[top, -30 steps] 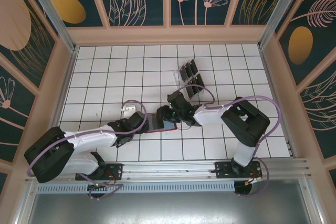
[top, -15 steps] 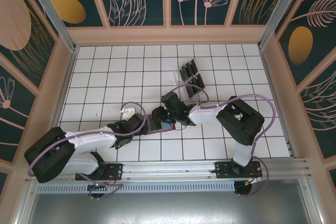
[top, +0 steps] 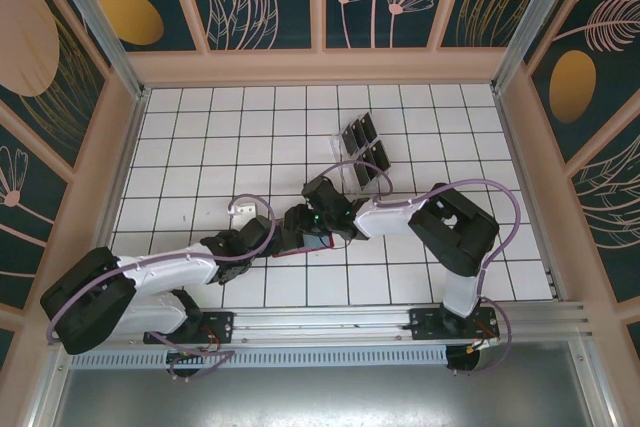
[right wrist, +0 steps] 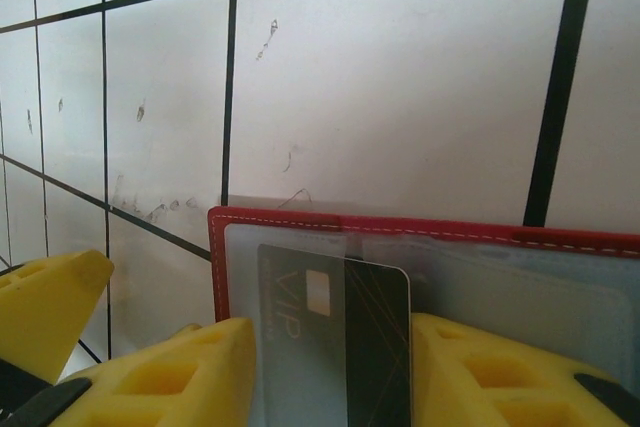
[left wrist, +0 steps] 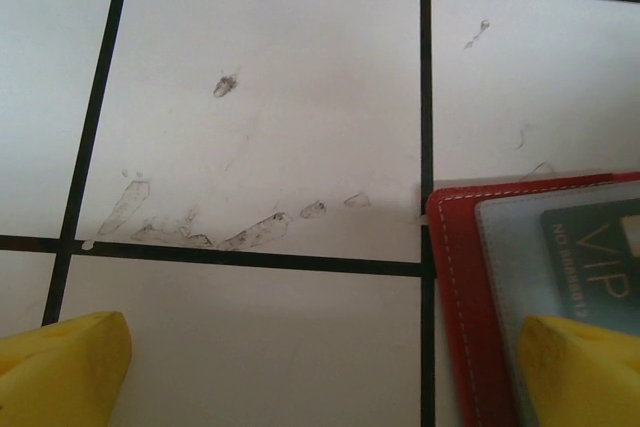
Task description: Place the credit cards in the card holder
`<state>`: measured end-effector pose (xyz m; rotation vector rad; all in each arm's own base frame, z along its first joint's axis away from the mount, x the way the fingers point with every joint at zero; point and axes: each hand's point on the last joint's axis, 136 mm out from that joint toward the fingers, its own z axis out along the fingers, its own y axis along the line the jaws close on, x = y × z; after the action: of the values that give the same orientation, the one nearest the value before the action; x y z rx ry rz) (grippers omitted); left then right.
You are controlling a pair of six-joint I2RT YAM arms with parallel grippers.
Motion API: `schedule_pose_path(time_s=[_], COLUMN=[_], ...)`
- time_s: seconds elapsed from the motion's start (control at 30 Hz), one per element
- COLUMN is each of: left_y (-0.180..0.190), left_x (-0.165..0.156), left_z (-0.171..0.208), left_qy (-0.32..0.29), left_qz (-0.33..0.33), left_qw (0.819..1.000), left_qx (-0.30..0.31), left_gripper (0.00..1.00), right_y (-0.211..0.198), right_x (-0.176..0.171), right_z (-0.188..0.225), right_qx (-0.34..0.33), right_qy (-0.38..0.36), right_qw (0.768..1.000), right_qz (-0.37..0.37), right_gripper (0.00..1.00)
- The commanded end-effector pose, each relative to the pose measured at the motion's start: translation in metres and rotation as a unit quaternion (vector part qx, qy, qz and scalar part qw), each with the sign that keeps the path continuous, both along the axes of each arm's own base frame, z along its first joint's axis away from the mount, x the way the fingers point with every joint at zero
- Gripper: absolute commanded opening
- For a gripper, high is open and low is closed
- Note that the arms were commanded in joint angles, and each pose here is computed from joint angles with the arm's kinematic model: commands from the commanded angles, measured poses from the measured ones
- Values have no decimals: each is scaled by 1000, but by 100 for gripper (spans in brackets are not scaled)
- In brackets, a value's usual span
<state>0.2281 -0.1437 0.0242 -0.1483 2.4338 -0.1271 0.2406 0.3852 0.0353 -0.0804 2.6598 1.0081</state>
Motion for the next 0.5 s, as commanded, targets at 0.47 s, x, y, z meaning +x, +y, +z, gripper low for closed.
schedule_pose_path(time_s=[0.47], left_y=[-3], left_x=[4], left_z=[2], left_qy=[2], left_qz=[-1], left_qw=[1000], left_qx=[15], left_gripper=[99], right_y=[-59], right_x=[18], right_z=[9], right_qx=[-39], right_qy=[-26], right_qw=[998], right_qz=[-39], right_gripper=[43])
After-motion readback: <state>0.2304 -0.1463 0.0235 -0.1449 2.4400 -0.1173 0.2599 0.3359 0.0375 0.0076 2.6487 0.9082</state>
